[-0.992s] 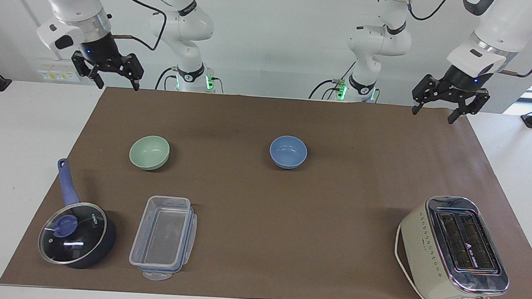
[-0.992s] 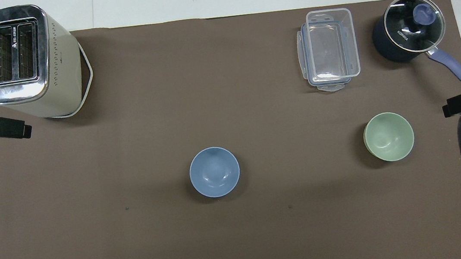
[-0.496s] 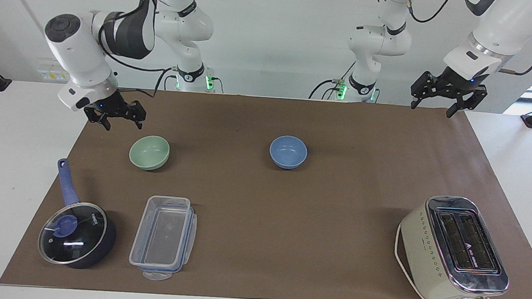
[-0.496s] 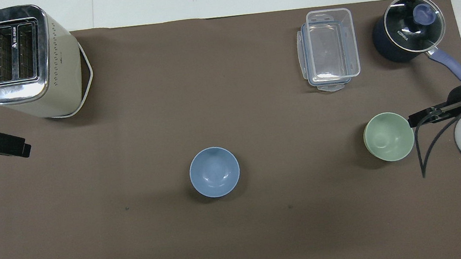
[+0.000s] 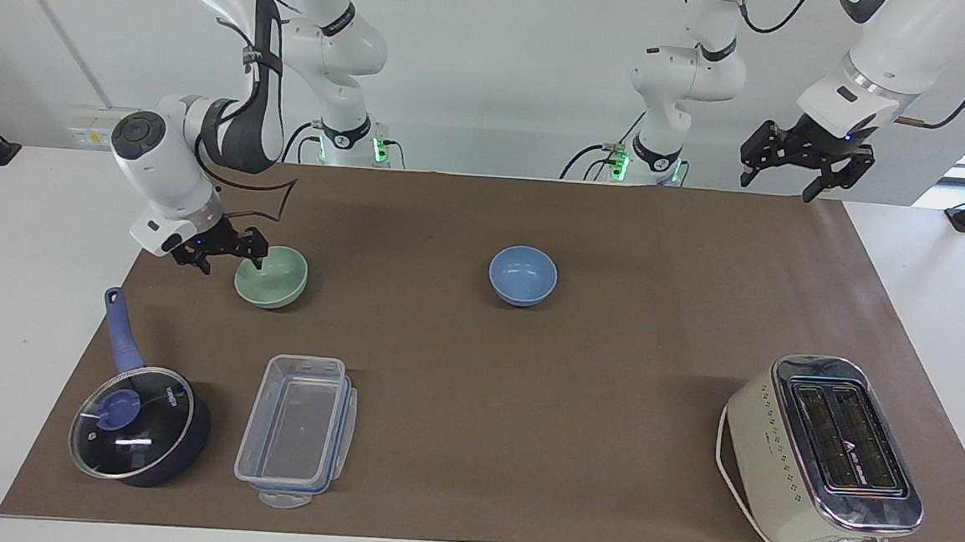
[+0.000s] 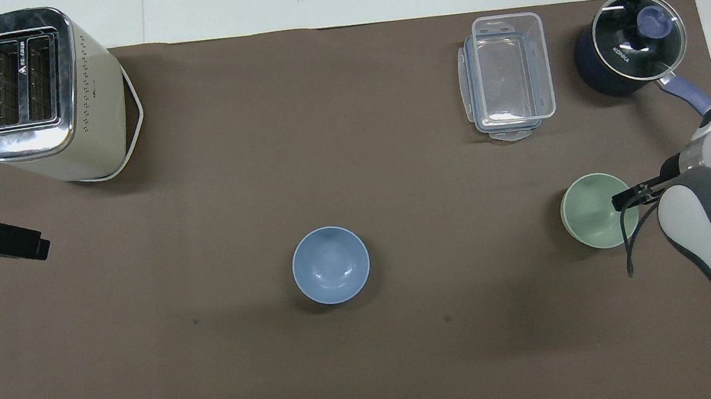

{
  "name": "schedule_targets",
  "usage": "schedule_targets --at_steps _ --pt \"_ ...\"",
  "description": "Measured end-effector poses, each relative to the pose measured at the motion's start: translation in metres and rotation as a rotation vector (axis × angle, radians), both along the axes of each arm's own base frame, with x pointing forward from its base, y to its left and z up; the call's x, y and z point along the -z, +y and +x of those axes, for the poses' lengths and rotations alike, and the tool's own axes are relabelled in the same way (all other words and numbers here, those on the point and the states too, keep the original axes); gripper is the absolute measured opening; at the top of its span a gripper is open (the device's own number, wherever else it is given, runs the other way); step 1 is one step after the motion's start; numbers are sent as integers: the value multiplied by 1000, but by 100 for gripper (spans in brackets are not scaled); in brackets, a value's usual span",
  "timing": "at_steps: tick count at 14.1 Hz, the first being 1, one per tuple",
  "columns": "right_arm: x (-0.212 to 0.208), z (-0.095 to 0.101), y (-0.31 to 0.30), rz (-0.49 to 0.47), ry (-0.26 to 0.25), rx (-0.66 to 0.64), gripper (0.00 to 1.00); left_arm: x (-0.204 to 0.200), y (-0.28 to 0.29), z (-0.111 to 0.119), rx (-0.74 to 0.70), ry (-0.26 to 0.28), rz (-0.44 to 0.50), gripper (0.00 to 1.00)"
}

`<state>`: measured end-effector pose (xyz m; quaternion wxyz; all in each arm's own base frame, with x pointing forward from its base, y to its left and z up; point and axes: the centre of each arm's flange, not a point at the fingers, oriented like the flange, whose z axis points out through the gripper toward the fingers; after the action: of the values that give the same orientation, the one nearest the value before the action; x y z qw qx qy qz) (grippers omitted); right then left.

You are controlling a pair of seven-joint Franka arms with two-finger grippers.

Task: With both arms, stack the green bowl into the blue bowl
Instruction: 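Reach the right gripper to the green bowl rim and grasp it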

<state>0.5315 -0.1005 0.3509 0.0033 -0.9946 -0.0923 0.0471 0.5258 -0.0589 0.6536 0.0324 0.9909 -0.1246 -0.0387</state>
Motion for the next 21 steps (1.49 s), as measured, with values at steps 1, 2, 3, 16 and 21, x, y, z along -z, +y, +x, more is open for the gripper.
schedule_targets --at_steps 1,2,3,16,21 --pt "8 -3 0 1 6 -3 100 0 0 0 0 -1 0 100" --pt "15 -6 1 3 14 -7 100 0 0 0 0 -3 0 100" --pt "21 -10 1 5 21 -11 100 0 0 1 -1 -4 0 100" --pt "30 -14 -8 3 4 16 7 -1 3 2 -6 -19 -1 100" --pt "-18 10 -4 3 -23 8 5 -1 3 3 -6 -21 -1 100"
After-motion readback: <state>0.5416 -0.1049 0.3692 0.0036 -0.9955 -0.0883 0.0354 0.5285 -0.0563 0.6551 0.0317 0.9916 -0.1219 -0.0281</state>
